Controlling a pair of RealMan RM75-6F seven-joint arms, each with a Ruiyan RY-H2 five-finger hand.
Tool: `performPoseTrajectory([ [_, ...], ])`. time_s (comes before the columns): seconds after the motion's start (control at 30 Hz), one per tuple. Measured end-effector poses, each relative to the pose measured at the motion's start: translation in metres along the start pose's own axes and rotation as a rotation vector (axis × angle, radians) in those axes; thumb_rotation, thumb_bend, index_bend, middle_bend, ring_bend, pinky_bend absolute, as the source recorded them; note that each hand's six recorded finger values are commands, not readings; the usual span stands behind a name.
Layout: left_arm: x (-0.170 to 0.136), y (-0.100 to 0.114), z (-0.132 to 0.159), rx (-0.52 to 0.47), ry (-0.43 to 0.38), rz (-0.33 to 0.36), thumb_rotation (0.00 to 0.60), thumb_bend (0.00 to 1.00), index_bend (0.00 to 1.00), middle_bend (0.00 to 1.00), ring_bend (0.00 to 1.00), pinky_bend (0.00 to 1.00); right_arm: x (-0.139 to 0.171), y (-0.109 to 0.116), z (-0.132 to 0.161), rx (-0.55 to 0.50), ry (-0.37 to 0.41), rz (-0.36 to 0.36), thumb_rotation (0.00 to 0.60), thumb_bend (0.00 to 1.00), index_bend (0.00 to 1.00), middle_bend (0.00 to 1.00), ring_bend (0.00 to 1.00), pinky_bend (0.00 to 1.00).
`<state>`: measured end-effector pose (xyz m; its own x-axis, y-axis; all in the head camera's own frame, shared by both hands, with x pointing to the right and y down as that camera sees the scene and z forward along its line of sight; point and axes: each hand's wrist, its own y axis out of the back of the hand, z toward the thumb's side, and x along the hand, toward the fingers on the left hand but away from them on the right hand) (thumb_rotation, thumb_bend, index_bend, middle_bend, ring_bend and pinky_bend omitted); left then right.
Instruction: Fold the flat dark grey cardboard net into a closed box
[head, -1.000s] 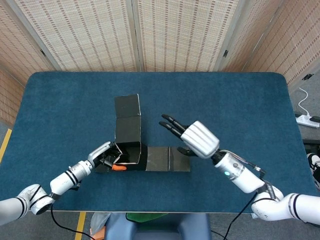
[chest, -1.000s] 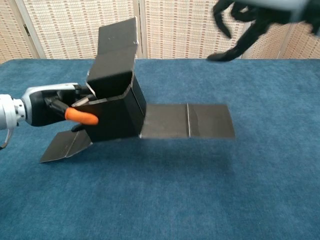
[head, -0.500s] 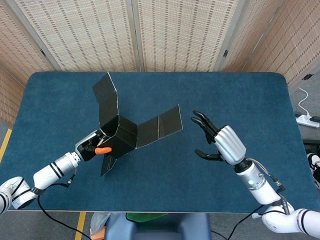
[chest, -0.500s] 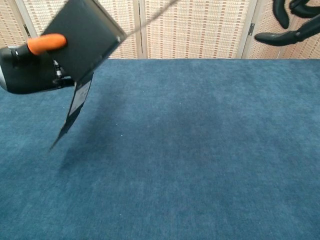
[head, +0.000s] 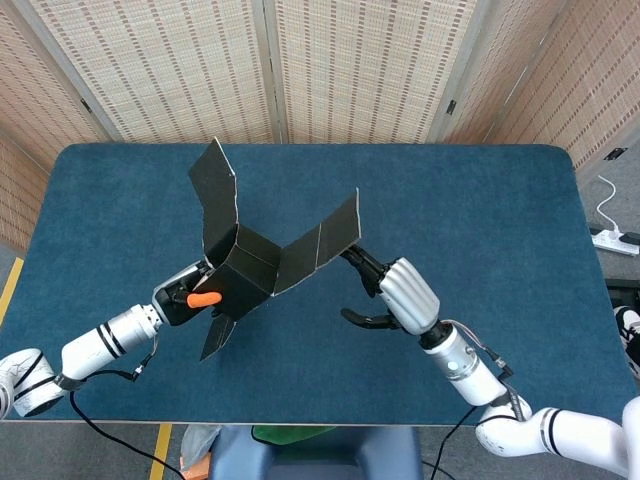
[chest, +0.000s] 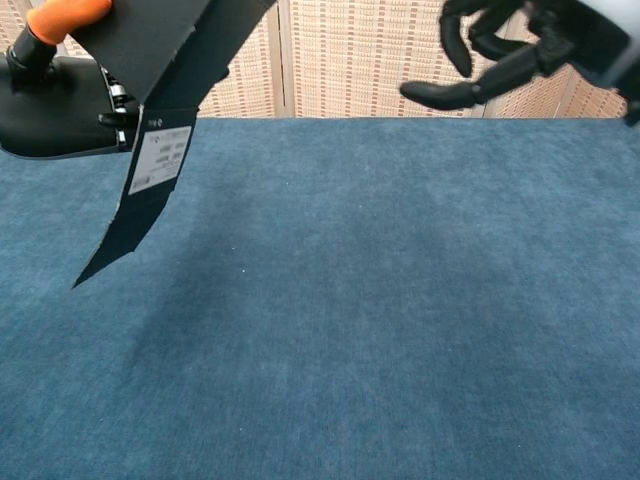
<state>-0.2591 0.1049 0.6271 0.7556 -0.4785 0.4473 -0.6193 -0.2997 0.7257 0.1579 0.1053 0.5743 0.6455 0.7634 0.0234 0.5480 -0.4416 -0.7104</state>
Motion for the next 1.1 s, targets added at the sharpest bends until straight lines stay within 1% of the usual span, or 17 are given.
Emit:
performPoseTrajectory([
  [0.1,0.001,-0.001,-0.004,0.046,0.015,-0.002,0.600,0.17,0.31,0.26,0.53,0.77,-0.018,-0.001,0.007,0.009,0.025,-0.014,0.600,0.18,0.00,0.13,0.72,1.00],
  [0.27,0.001,0.000,-0.014,0.155,0.047,-0.007,0.600,0.17,0.31,0.26,0.53,0.77,-0.045,0.001,0.019,0.067,0.064,-0.032,0.600,0.17,0.02,0.16,0.74,1.00],
  [0.4,0.001,0.001,-0.020,0.197,0.068,-0.010,0.600,0.17,0.30,0.26,0.53,0.77,-0.053,0.001,0.023,0.088,0.074,-0.029,0.600,0.14,0.06,0.19,0.75,1.00],
  [0.5,0.002,0.003,-0.025,0.247,0.085,-0.007,0.600,0.17,0.30,0.26,0.54,0.77,-0.059,-0.002,0.028,0.117,0.088,-0.019,0.600,0.13,0.07,0.20,0.76,1.00],
  [0.7,0.006,0.010,-0.033,0.353,0.113,0.017,0.600,0.18,0.30,0.26,0.54,0.77,-0.066,-0.016,0.042,0.165,0.127,0.015,0.600,0.13,0.10,0.23,0.77,1.00],
  [0.8,0.008,0.012,-0.036,0.391,0.120,0.032,0.600,0.17,0.30,0.26,0.53,0.77,-0.066,-0.027,0.046,0.196,0.143,0.049,0.600,0.13,0.12,0.24,0.77,1.00],
  [0.9,0.009,0.014,-0.040,0.424,0.130,0.042,0.600,0.17,0.30,0.26,0.53,0.77,-0.065,-0.037,0.047,0.241,0.158,0.080,0.600,0.13,0.13,0.25,0.78,1.00],
  [1.1,0.011,0.017,-0.050,0.511,0.154,0.055,0.600,0.17,0.30,0.26,0.53,0.77,-0.061,-0.059,0.042,0.369,0.184,0.125,0.600,0.13,0.13,0.26,0.78,1.00],
])
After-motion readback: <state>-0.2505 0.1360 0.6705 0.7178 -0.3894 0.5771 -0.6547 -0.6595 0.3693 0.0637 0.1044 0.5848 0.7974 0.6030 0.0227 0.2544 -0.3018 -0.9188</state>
